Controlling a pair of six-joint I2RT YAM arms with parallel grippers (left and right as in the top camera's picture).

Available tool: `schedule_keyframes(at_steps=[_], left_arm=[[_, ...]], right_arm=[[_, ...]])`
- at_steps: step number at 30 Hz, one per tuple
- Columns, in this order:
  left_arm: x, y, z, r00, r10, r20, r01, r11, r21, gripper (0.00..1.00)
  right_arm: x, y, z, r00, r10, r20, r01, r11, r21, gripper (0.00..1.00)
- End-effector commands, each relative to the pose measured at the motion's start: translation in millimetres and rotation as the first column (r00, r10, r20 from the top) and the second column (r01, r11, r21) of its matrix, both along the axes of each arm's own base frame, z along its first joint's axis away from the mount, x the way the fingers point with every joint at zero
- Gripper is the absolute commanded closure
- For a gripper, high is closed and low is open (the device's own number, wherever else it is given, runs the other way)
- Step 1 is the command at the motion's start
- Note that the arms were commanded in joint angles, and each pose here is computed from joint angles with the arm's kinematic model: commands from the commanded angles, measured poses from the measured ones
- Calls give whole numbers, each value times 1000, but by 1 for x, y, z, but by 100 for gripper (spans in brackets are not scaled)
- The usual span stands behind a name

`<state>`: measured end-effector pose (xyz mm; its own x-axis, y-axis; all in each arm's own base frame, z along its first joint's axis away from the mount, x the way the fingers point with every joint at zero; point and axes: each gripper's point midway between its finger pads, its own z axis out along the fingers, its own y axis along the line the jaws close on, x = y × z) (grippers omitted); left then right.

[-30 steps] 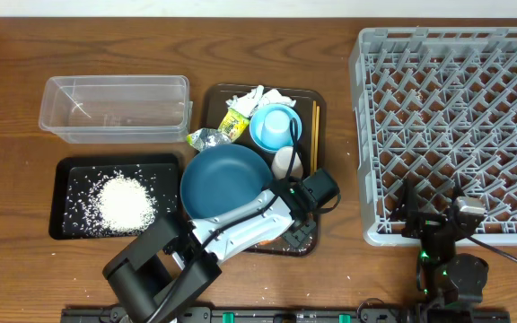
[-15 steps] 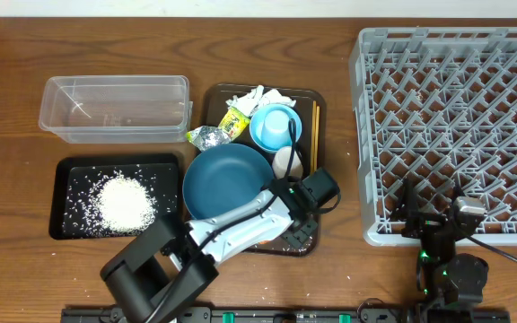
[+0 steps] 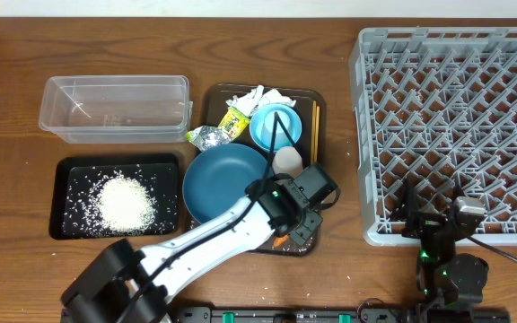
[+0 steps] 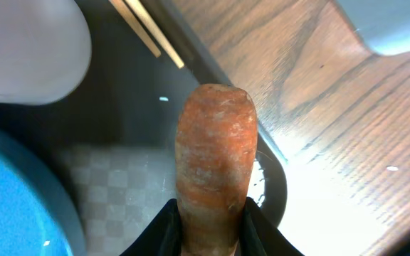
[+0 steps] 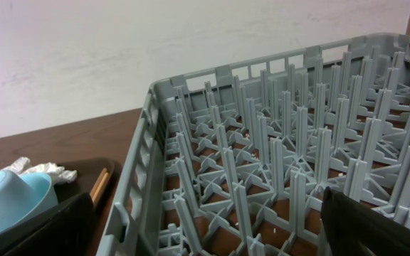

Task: Sort waste into correct bins and load items into the dishwasher rack
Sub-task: 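Lift the carrot and carry it over the black tray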

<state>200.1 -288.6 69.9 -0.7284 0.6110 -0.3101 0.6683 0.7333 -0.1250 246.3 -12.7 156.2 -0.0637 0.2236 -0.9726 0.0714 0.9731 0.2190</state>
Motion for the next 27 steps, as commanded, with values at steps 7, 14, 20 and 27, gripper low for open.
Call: schedule_keyframes(at_steps=[7, 14, 20, 27], left_arm=[[44, 37, 89, 951, 241, 193, -211, 964, -161, 77], [89, 148, 131, 741, 596, 309, -565, 802, -192, 76], [102, 253, 118, 472, 831, 293, -842, 524, -128, 76], [95, 345, 80, 164, 957, 239, -983, 179, -45, 76]], right_arm=[[-1, -4, 0, 1000, -14, 2, 14, 1000, -7, 1], [-1, -4, 0, 1000, -14, 2, 14, 1000, -7, 1], [-1, -4, 0, 1000, -14, 2, 14, 1000, -7, 1], [-1, -4, 0, 1000, -14, 2, 14, 1000, -7, 1]])
